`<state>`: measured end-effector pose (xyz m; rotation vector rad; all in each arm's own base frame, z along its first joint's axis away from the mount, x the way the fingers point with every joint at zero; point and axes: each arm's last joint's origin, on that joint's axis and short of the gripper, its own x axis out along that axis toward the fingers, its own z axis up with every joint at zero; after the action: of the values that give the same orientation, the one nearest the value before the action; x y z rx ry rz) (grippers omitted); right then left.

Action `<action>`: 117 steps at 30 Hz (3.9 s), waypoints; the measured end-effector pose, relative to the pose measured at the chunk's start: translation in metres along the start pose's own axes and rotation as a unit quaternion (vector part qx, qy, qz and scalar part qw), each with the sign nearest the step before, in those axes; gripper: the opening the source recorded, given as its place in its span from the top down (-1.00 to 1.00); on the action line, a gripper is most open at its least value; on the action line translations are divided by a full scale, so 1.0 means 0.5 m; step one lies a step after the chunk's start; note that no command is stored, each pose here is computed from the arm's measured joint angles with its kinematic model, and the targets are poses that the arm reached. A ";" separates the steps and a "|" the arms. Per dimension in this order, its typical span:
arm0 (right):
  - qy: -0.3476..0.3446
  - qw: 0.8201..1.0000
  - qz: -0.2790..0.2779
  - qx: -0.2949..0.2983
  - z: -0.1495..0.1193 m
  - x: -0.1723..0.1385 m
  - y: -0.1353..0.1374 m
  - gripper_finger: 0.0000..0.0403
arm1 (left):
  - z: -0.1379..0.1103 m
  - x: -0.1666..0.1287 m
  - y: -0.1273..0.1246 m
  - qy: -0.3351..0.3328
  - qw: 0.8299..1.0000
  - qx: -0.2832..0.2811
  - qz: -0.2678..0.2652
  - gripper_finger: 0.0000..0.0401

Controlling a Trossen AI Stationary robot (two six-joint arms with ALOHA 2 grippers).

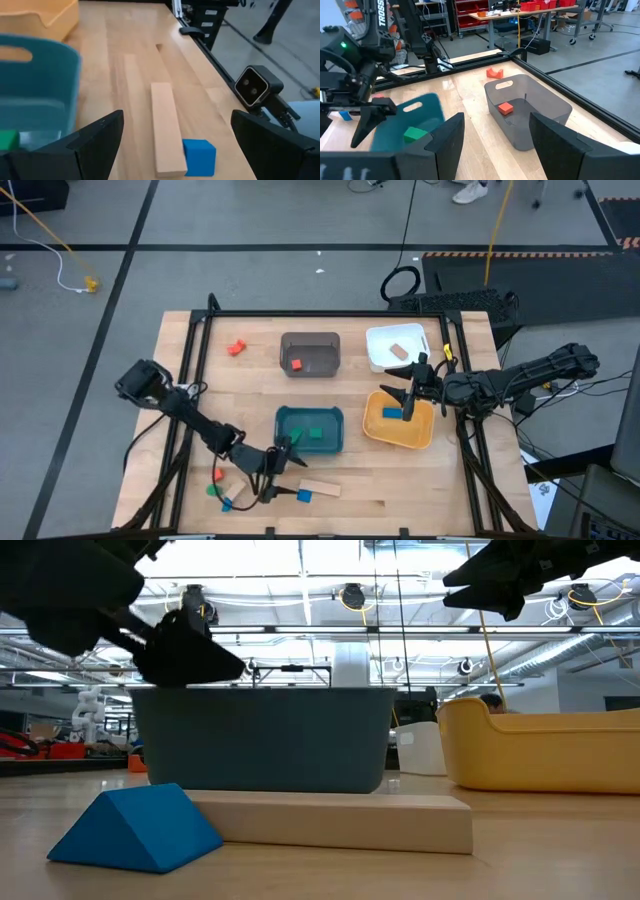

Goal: Sort & place blocks by color
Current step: Put the right brown block into the white bin

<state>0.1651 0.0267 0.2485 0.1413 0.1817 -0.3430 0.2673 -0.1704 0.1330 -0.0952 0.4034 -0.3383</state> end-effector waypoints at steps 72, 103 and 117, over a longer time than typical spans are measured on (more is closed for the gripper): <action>0.000 1.000 0.000 0.000 0.000 0.000 0.000 -0.07 | -0.058 0.055 -0.022 0.053 0.984 0.089 0.142 -0.83; 0.000 1.000 0.000 0.000 0.000 0.000 0.000 -0.07 | -0.063 0.052 -0.035 0.055 0.986 0.079 0.133 -0.83; 0.000 1.000 0.000 0.000 0.000 0.000 0.000 -0.07 | -0.059 0.057 -0.018 0.059 0.989 0.049 0.123 -0.83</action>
<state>0.1651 0.0268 0.2485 0.1410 0.1819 -0.3428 0.2774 -0.1895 0.0971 0.0717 0.5082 -0.1196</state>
